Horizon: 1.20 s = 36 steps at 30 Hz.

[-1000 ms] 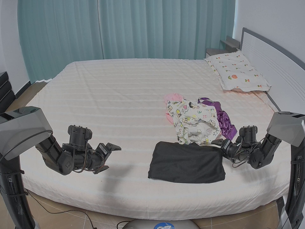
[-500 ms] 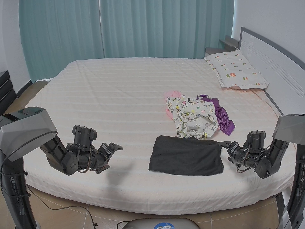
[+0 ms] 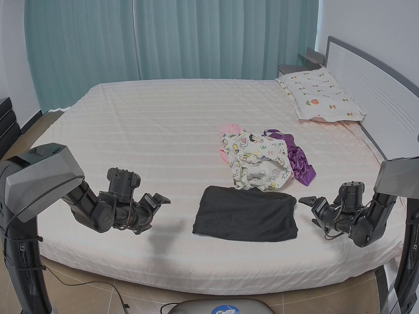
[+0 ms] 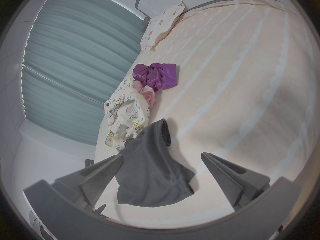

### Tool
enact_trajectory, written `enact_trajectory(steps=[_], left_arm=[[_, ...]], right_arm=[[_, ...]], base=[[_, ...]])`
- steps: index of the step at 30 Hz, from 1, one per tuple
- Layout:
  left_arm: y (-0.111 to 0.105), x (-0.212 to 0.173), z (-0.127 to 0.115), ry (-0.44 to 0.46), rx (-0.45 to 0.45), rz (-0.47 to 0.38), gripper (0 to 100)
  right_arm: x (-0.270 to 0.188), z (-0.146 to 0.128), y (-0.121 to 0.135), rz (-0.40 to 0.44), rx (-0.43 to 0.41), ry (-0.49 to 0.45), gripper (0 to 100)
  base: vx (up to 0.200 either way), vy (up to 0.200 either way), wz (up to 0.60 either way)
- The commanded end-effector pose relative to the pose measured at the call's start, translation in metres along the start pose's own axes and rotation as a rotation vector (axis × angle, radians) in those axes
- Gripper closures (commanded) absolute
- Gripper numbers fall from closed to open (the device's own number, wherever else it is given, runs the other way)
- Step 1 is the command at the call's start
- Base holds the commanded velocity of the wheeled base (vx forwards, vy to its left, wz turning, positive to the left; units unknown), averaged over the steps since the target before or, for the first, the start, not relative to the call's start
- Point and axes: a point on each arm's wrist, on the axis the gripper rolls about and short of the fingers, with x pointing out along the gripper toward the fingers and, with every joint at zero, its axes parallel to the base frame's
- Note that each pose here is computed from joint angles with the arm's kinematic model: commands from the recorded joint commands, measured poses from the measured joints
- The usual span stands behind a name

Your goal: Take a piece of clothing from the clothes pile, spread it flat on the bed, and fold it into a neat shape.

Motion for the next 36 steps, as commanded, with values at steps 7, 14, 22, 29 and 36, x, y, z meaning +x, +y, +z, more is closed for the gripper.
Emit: enact_trajectory(steps=[7,14,22,29,36], left_arm=[[-0.015,0.027,-0.036,0.038,0.192,0.032,0],[-0.025,0.054,-0.055,0.017,0.338,0.086,0],[-0.04,0.074,-0.076,0.048,0.433,0.119,0],[-0.039,0.078,-0.083,0.065,0.447,0.146,0],[-0.038,0.086,-0.078,0.02,0.442,0.166,100]], right_arm=[[0.001,-0.002,0.001,0.003,-0.007,0.005,0],[0.001,-0.003,0.001,0.001,-0.008,0.007,0],[0.0,-0.003,0.001,0.007,-0.009,0.003,0],[-0.001,-0.003,0.001,0.016,-0.011,-0.002,0],[-0.001,-0.004,0.0,0.014,-0.011,0.0,0]], base=[[0.0,0.0,0.0],[0.0,0.0,0.0],[0.0,0.0,0.0],[0.0,0.0,0.0],[0.0,0.0,0.0]])
